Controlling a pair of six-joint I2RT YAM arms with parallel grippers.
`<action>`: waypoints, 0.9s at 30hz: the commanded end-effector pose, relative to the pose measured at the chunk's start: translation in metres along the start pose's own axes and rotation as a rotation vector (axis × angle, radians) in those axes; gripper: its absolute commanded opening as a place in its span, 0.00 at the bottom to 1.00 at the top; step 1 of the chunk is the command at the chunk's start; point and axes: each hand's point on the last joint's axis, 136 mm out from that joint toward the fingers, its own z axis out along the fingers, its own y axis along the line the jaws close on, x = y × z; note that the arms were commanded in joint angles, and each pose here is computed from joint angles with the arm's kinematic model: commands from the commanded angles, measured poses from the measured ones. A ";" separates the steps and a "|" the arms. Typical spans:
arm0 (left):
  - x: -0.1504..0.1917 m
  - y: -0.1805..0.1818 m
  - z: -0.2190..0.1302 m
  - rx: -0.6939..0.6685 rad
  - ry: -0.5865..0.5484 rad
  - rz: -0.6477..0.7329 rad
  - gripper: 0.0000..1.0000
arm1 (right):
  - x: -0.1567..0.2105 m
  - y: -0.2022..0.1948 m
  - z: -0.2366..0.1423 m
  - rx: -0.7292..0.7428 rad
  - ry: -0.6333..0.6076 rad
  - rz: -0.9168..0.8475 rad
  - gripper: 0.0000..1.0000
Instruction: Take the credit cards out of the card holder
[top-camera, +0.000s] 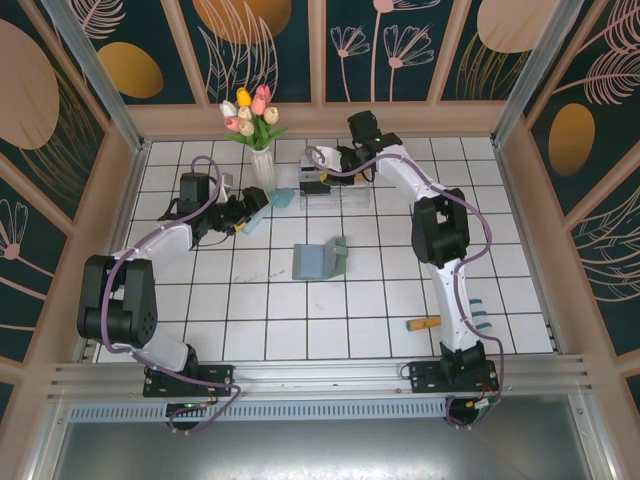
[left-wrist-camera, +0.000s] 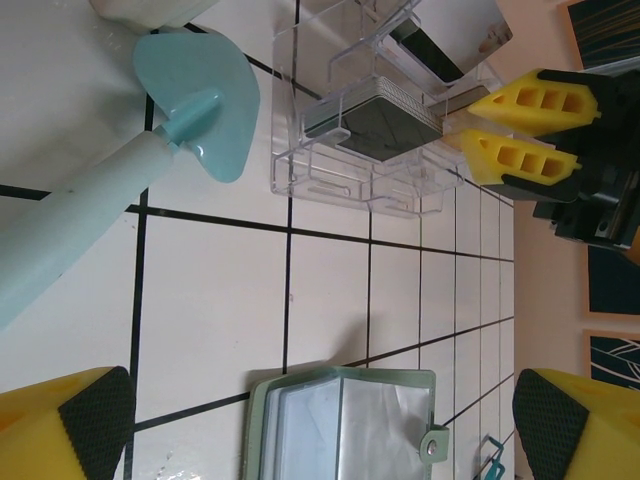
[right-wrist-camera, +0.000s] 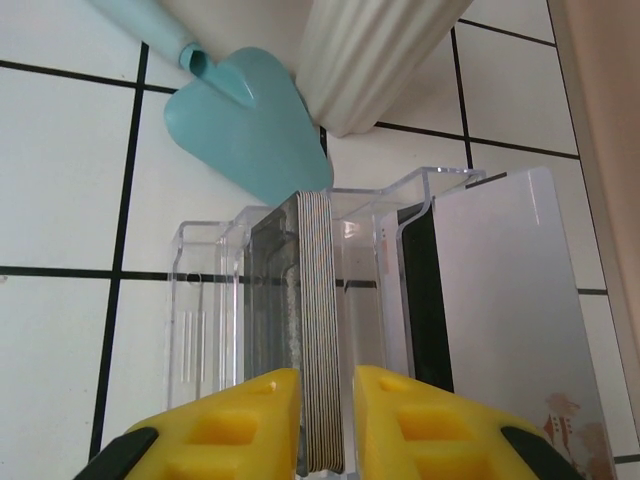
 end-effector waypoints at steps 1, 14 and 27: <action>-0.007 -0.005 -0.006 0.000 -0.029 0.038 0.98 | -0.036 -0.007 -0.023 0.019 -0.085 0.009 0.24; 0.013 -0.003 -0.030 -0.015 -0.087 0.041 0.98 | -0.105 0.018 -0.089 0.205 -0.217 0.435 0.28; 0.051 -0.002 -0.027 0.000 -0.033 0.053 0.98 | -0.143 0.105 -0.088 0.163 -0.203 1.135 0.42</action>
